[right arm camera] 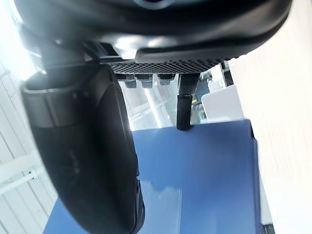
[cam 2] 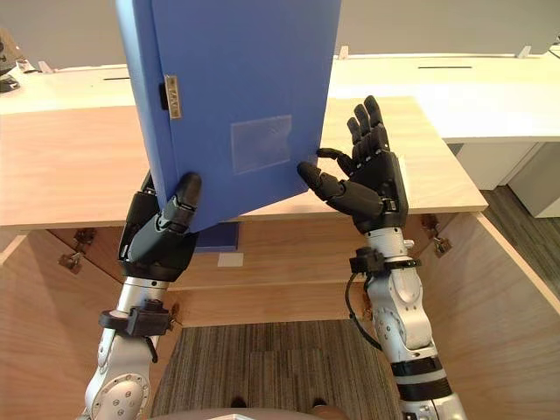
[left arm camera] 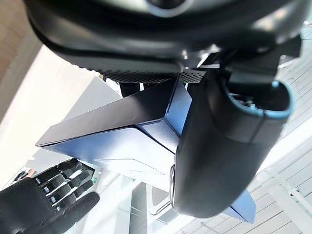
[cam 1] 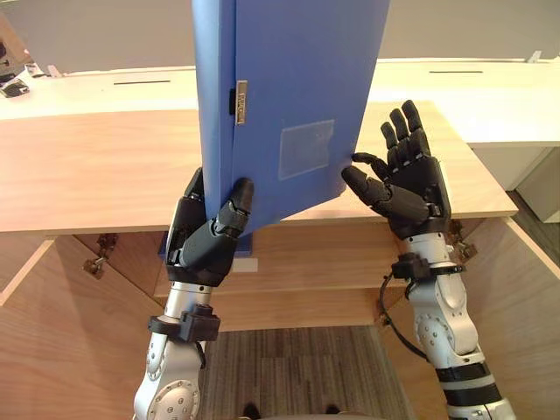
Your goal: Walk over to the cabinet, pick up the folder, carry it to the office cabinet, place the folder inside the office cabinet, then close the office cabinet door
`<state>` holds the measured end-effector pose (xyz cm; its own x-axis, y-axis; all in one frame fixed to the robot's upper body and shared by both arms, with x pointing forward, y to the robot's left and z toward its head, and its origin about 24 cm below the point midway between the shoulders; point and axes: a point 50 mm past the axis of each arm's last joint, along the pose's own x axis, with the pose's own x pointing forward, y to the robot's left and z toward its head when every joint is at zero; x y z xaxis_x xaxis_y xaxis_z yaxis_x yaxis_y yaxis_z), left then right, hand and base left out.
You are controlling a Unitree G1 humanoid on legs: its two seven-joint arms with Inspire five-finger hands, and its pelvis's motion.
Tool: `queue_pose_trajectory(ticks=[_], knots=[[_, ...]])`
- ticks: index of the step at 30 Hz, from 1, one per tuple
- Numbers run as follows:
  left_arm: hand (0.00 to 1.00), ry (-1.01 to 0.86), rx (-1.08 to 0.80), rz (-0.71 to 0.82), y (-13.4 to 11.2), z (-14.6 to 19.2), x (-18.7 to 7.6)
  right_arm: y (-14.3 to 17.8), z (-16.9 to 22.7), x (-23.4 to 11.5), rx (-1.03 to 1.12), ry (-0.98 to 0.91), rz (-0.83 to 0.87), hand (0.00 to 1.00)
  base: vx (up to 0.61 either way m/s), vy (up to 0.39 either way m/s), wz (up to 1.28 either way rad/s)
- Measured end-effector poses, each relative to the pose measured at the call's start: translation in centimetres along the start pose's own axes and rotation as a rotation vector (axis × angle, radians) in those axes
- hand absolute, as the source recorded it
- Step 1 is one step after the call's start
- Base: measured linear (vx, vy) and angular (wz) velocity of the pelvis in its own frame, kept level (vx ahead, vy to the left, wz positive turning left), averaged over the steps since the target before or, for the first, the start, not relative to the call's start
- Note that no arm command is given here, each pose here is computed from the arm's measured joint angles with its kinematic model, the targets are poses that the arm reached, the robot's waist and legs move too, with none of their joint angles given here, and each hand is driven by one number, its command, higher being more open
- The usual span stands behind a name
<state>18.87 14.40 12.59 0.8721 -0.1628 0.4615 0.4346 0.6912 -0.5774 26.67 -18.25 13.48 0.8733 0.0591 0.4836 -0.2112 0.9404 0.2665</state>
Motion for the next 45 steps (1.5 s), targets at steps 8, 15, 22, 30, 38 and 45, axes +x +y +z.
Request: queue_pose_trajectory(ticks=[8,15,22,30,38,45], knots=[[0.0,0.034,-0.014,-0.046,-0.4,-0.5,-0.2,-1.1,-0.6,0.5,-0.117,0.023,-0.098,1.0,-0.05,-0.015,0.02],[0.0,0.043,-0.011,-0.041,-0.3,-0.6,-0.3,-1.5,-0.9,1.1,-0.167,0.05,-0.057,1.0,0.0,-0.002,0.0],[0.0,0.07,0.011,-0.022,0.3,-0.6,-0.7,-2.0,-1.0,2.6,-0.312,0.117,0.057,1.0,0.0,0.0,0.0],[0.0,0.079,0.007,0.011,0.6,-0.5,-0.8,-1.7,-1.8,3.6,-0.312,0.177,0.121,1.0,-0.01,-0.002,-0.03],[0.0,0.092,-0.085,0.047,1.5,-1.3,-0.7,0.0,-3.7,1.4,0.023,0.33,0.314,1.0,0.0,0.0,0.03],[0.0,0.065,-0.119,0.021,1.3,-1.2,-0.4,0.5,-4.3,-0.2,0.295,0.297,0.226,0.0,0.0,0.0,0.01]])
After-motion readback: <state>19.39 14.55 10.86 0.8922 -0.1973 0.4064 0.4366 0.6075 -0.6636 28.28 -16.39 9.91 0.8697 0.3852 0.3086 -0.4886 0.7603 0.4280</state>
